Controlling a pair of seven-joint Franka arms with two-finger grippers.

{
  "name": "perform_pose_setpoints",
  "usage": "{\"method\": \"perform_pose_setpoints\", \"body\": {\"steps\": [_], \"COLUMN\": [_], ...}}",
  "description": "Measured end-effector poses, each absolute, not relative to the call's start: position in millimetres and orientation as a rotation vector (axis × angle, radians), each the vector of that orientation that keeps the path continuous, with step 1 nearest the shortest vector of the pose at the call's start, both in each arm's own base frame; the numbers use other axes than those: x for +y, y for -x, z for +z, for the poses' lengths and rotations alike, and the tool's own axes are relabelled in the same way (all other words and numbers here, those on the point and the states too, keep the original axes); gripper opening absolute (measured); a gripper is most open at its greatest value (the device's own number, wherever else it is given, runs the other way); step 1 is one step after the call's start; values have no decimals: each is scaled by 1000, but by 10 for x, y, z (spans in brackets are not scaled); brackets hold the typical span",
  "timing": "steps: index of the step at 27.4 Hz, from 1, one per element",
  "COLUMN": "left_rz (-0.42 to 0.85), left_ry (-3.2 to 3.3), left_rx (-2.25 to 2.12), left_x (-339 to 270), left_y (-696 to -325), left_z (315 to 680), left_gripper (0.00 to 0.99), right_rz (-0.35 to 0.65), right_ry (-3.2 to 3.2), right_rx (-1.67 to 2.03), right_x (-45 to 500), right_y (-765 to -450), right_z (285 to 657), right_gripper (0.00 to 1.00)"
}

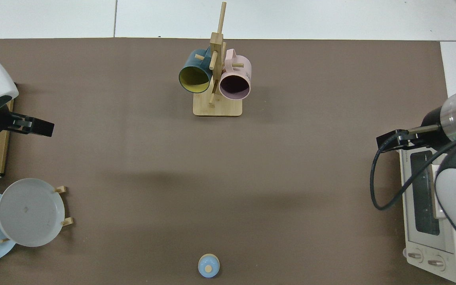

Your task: Put markers into pen holder

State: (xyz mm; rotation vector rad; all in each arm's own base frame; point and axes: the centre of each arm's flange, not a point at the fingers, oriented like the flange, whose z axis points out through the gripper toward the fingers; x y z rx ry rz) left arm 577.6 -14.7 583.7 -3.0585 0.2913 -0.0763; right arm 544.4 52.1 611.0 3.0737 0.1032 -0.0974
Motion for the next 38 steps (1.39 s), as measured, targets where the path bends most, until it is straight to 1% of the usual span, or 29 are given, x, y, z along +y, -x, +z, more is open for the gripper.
{"method": "perform_pose_setpoints", "body": {"steps": [4,9,21,30,38], "left_rz": [-88,-75,-32,-49,-51], "left_ry": [3090,3091,3080,3075,3078], "left_rx": [166,134,175,203,215], "left_x": [-238,-258,-447,-557,-533], "left_y": [-5740,-5686,-5559,-5436,-5432], "left_z": [5891,5943,6035,6195,6205], "left_gripper": [991,991,991,991,991], "right_rz": [-97,-97,-97,-97,-97], "right_ry": [-3074,-3074,-3074,-3074,-3074], "right_rx": [103,103,103,103,103], "right_x": [521,521,521,521,521], "right_y": [-5444,-5444,-5444,-5444,-5444], "right_z": [6110,6110,6110,6110,6110], "right_gripper": [1000,1000,1000,1000,1000]}}
